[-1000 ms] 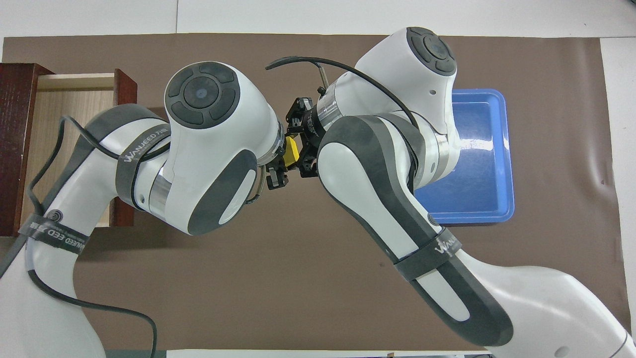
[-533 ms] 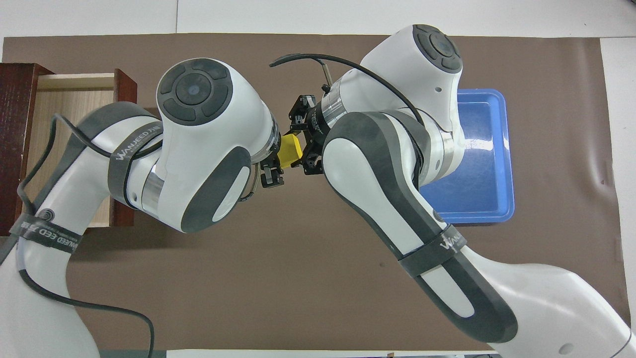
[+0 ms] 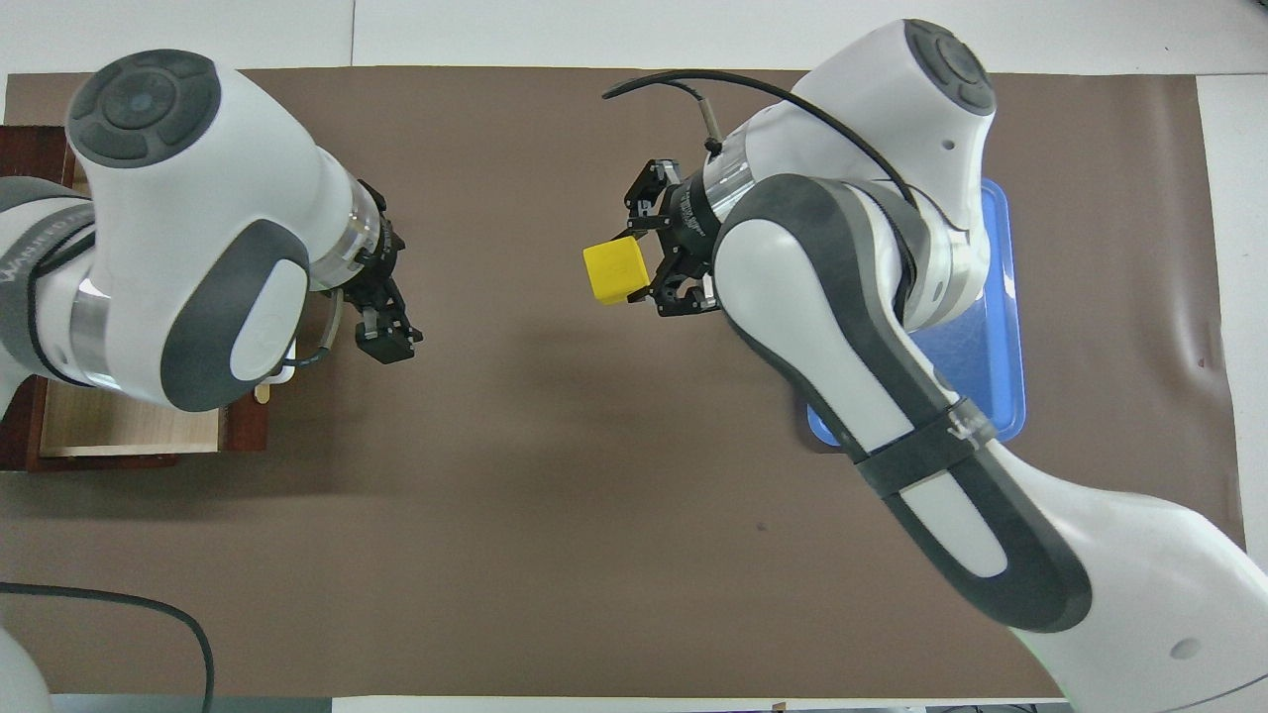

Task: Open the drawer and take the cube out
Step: 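Carry the cube to the tray with the right gripper while the left gripper withdraws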

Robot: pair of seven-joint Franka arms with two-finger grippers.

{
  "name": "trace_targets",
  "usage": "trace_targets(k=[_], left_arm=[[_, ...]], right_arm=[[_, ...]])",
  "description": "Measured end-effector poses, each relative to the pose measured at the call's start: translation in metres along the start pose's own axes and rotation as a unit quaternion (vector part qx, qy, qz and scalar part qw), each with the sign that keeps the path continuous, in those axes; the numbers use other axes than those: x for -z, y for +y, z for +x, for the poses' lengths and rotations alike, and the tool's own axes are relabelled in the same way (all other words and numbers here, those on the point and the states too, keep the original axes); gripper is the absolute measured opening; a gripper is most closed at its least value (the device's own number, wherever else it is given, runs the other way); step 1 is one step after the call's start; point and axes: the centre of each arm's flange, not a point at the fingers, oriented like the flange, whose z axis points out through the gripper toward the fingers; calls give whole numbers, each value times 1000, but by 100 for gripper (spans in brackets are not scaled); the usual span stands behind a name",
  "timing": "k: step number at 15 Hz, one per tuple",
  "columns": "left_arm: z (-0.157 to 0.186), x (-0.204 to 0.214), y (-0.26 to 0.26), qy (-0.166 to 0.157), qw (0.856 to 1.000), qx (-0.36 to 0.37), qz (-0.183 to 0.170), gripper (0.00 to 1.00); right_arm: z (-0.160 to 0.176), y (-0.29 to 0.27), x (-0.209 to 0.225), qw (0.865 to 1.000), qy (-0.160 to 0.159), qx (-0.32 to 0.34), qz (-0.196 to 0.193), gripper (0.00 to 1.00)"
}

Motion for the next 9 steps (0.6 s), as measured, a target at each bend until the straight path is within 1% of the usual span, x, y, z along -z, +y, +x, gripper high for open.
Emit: trace_targets(k=[2, 3, 5, 6, 8, 9], left_arm=[[36, -3, 13, 8, 1000, -9, 9, 100], [47, -5, 16, 11, 1000, -14, 11, 100], [56, -12, 13, 21, 999, -30, 15, 100], [59, -18, 11, 28, 999, -37, 11, 100], [72, -31, 10, 29, 998, -48, -3, 100], [84, -35, 13, 28, 998, -52, -8, 100]], right_arm=[[60, -5, 26, 1000, 2, -17, 14, 56], [98, -4, 40, 999, 3, -24, 21, 56], [174, 4, 67, 998, 3, -49, 34, 56], [209, 12, 80, 997, 2, -68, 40, 56], [268, 32, 99, 994, -2, -95, 46, 56], [292, 42, 101, 994, -9, -103, 46, 56]])
